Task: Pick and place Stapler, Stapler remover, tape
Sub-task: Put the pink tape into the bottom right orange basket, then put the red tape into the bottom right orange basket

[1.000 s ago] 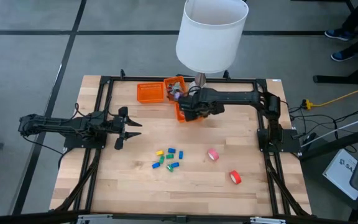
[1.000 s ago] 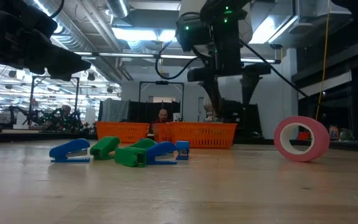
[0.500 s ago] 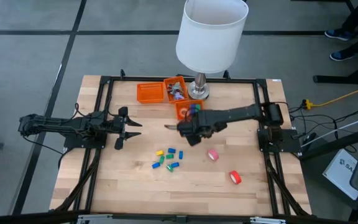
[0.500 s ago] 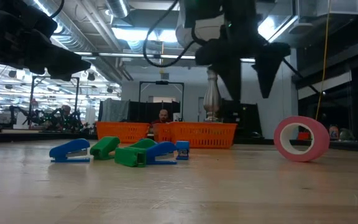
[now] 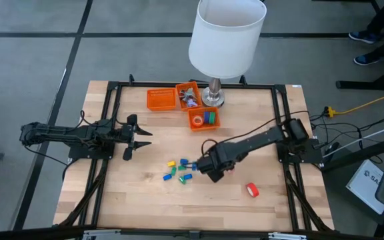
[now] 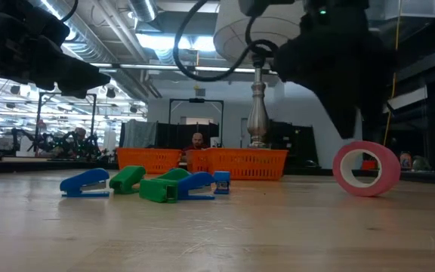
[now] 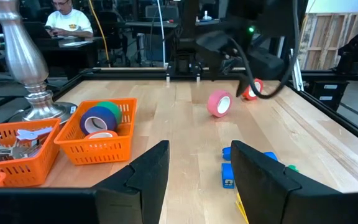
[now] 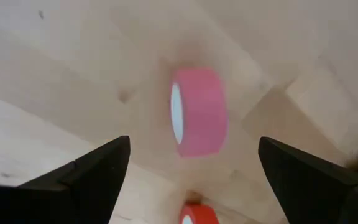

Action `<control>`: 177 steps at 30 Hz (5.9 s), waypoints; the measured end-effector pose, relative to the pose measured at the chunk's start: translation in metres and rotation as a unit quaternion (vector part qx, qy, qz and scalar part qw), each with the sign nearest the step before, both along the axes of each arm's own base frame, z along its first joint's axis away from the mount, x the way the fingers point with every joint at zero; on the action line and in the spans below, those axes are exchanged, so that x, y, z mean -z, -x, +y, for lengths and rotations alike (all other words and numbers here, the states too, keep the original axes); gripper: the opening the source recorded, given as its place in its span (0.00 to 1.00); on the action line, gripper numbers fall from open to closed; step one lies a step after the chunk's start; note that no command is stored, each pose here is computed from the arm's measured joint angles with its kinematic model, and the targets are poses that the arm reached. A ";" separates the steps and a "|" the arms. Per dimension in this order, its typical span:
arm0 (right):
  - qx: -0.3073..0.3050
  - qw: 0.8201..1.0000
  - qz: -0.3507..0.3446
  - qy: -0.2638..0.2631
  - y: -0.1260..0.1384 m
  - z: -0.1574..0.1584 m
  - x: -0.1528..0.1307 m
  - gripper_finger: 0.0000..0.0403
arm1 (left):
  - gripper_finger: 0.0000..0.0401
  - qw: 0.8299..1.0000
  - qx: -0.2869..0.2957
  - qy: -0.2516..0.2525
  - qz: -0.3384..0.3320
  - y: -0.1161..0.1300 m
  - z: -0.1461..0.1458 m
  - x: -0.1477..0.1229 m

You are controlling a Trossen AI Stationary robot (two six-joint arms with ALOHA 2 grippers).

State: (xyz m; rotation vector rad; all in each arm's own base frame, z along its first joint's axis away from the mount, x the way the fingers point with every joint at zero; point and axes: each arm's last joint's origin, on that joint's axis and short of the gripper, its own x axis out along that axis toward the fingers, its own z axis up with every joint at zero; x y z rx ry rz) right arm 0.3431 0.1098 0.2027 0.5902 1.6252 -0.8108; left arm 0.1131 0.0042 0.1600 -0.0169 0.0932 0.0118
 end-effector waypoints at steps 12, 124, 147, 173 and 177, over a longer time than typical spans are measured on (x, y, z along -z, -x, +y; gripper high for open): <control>-0.001 1.000 -0.018 0.023 0.012 0.006 0.041 0.89 | 0.42 1.000 0.000 0.000 0.000 0.000 0.000 0.000; 0.231 0.925 -0.271 0.135 -0.056 -0.213 -0.002 0.40 | 0.42 1.000 0.000 0.000 0.000 0.000 0.000 0.000; 0.160 0.951 -0.230 0.135 -0.060 -0.176 -0.056 0.41 | 0.42 1.000 0.000 0.000 0.000 0.000 0.000 0.000; 0.045 0.986 -0.112 0.111 -0.031 -0.045 -0.053 0.41 | 0.42 1.000 0.000 0.000 0.000 0.000 0.000 0.000; 0.033 0.987 -0.113 0.110 -0.027 -0.028 -0.053 0.41 | 0.42 1.000 0.000 0.000 0.000 0.000 0.000 0.000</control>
